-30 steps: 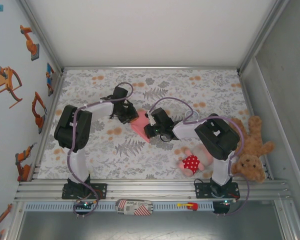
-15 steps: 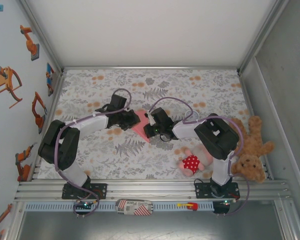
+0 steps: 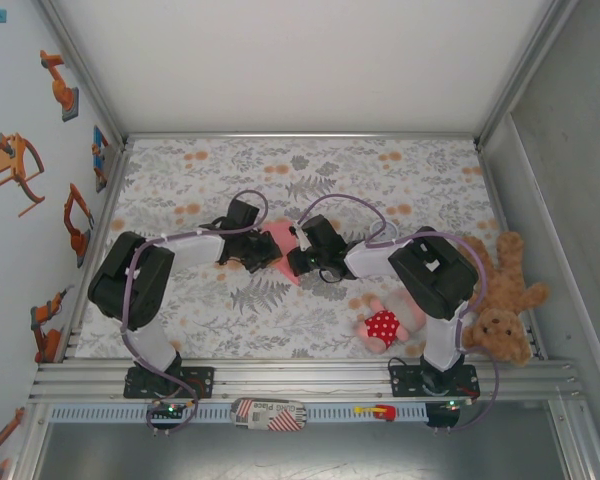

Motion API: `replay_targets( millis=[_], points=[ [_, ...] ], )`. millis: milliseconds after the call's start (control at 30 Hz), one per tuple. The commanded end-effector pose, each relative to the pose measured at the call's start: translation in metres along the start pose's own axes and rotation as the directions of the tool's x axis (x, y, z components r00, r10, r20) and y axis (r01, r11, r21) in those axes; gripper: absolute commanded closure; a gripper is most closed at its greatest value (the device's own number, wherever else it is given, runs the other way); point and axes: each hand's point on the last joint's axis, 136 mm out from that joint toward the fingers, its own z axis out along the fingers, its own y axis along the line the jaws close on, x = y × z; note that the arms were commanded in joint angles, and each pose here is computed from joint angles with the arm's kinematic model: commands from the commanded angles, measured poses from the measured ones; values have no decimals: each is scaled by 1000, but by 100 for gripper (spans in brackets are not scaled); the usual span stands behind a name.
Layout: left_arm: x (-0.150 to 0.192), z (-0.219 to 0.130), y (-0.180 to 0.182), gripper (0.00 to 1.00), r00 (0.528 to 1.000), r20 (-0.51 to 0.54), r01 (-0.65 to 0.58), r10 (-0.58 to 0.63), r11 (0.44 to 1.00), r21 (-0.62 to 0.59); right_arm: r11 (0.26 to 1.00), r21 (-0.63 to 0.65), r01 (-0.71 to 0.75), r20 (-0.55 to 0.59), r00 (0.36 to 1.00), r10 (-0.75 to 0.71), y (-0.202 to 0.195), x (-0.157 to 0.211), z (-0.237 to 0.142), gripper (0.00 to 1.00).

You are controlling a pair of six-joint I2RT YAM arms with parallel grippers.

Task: Fold a paper plane with a square sheet of paper (pick it up from the middle)
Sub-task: Third fold the triangle at the center of the table.

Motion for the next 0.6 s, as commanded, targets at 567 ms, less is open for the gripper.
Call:
replay_targets(
  millis=[567],
  points=[
    [1, 7, 24, 90, 999, 6, 38, -38, 994, -106, 999, 24, -25, -42, 999, 26, -8, 9, 7, 100]
  ],
)
